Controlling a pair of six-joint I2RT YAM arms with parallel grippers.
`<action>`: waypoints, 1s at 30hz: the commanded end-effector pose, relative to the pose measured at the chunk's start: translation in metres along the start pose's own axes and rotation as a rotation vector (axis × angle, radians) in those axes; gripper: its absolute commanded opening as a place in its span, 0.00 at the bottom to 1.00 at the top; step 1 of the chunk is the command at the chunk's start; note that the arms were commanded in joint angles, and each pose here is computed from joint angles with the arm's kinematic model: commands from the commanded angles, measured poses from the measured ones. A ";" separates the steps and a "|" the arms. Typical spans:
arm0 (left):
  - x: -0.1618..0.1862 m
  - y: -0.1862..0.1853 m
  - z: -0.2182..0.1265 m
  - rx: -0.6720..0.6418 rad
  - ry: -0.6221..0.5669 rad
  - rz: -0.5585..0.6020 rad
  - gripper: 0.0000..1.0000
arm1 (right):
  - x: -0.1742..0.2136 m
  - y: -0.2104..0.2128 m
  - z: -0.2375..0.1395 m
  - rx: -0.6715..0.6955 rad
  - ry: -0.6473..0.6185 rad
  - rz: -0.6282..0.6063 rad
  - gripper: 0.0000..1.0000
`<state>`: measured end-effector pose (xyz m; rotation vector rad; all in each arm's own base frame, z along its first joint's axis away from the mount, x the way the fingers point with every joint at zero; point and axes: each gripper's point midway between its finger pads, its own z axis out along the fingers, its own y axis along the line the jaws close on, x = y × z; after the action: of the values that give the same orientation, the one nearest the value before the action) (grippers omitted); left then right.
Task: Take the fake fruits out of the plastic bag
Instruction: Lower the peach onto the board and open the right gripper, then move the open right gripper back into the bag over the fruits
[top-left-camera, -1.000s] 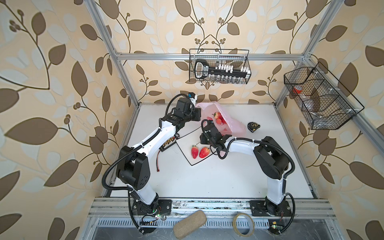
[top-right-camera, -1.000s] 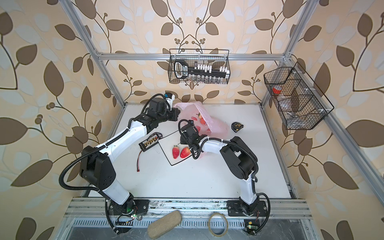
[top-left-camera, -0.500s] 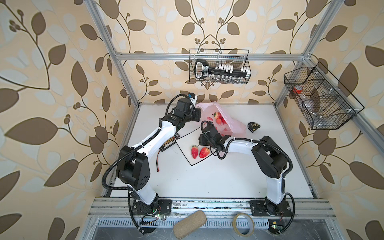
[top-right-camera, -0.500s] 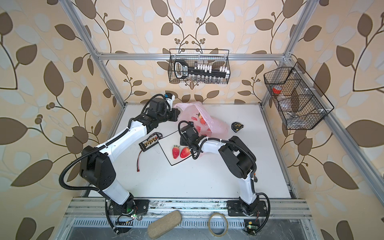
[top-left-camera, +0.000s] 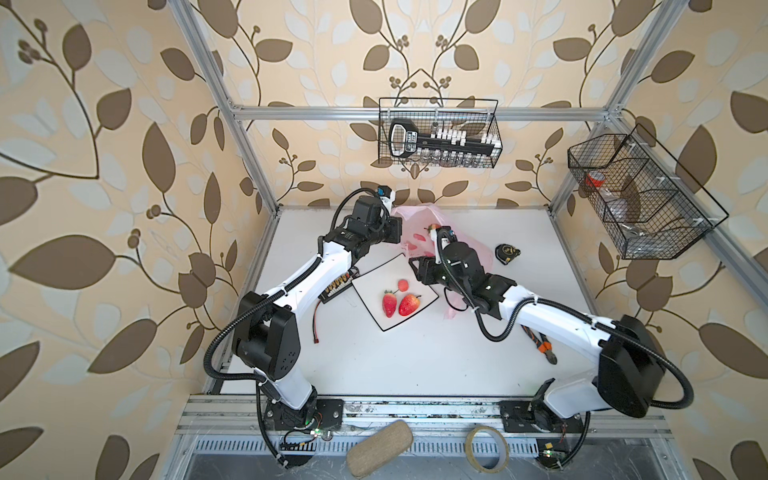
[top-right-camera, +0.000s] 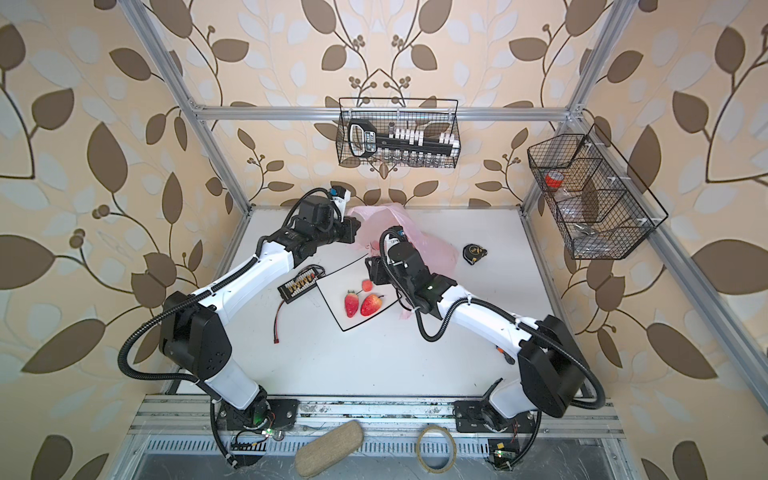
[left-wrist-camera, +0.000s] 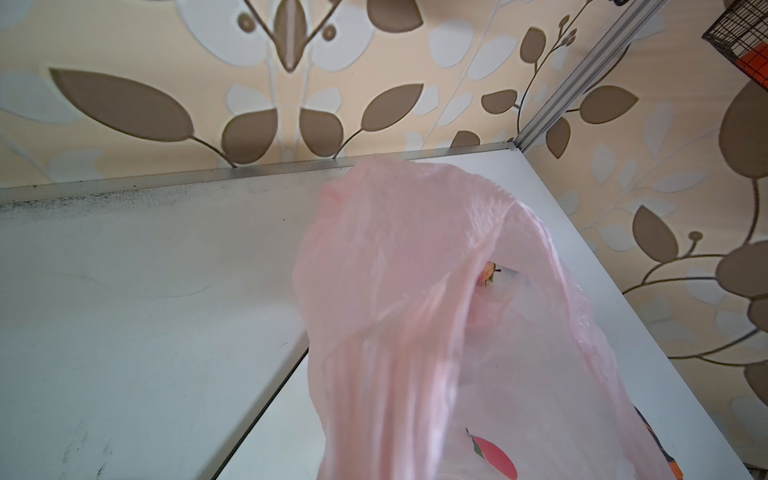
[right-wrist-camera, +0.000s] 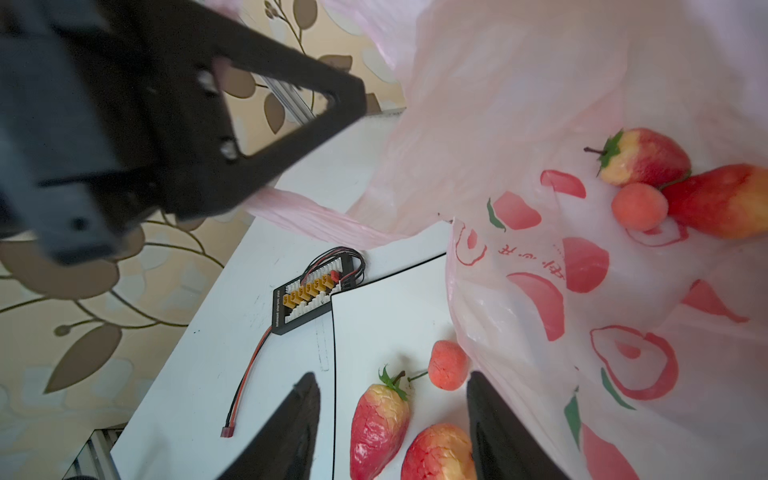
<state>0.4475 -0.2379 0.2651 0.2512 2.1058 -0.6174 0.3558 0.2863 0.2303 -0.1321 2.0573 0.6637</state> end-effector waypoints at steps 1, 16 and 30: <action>-0.017 -0.012 -0.016 0.046 -0.047 0.018 0.00 | 0.002 -0.016 -0.006 0.067 -0.017 -0.026 0.51; -0.005 -0.032 -0.033 0.097 -0.026 0.048 0.00 | 0.008 -0.113 0.093 0.448 -0.015 0.230 0.49; -0.001 -0.062 -0.032 0.154 -0.023 0.073 0.00 | 0.029 -0.186 0.161 0.591 0.073 0.325 0.62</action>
<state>0.4071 -0.2694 0.2753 0.3684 2.0957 -0.7018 0.5202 0.2193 0.0774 0.4992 2.2468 0.2333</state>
